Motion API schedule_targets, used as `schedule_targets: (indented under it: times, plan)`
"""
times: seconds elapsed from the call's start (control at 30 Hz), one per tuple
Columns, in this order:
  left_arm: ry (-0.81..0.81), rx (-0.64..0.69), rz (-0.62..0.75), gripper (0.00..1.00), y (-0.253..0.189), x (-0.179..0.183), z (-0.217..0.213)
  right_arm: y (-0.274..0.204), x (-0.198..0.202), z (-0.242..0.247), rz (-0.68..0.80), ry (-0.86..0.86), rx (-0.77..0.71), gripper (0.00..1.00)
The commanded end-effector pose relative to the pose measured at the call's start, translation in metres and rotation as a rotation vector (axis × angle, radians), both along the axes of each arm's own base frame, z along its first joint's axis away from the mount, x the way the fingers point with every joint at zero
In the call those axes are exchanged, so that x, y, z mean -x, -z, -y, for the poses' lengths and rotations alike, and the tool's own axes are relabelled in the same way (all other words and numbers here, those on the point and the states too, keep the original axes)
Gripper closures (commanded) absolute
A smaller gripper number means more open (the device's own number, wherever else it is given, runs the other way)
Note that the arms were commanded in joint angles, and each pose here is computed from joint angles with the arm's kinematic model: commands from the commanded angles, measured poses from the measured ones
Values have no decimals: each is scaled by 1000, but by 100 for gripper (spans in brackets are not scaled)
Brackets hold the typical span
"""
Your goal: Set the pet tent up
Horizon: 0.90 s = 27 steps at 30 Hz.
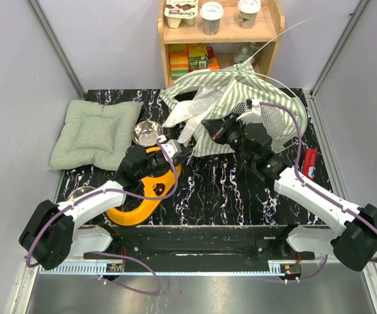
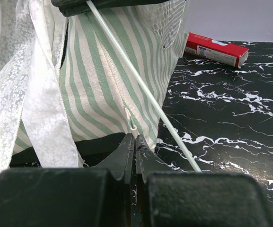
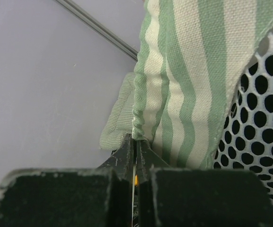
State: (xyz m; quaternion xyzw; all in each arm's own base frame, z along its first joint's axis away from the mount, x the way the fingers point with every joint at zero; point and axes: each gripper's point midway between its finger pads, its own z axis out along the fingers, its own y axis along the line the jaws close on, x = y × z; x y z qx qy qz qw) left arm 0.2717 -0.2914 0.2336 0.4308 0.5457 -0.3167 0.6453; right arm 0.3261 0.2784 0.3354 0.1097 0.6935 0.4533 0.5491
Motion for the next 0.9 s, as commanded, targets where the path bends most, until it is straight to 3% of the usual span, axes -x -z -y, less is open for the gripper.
schedule_targets:
  times: [0.0,0.23,0.43,0.57,0.67,0.87]
  plan:
    - [42,-134,-148,100,57,14,-4,-94,-34,69,249,282,-148,100]
    - [45,-147,-161,100,62,14,-4,-72,-50,67,215,233,-137,100]
    - [26,-101,-143,100,28,-1,5,-39,-54,46,141,148,-162,100]
    - [22,-98,-132,99,9,-9,9,-42,-56,39,143,121,-167,100]
    - [3,-102,-145,83,4,-14,5,-43,-53,40,143,116,-161,100]
    - [-87,-66,-193,60,-3,-38,-27,-37,-50,47,137,142,-140,100]
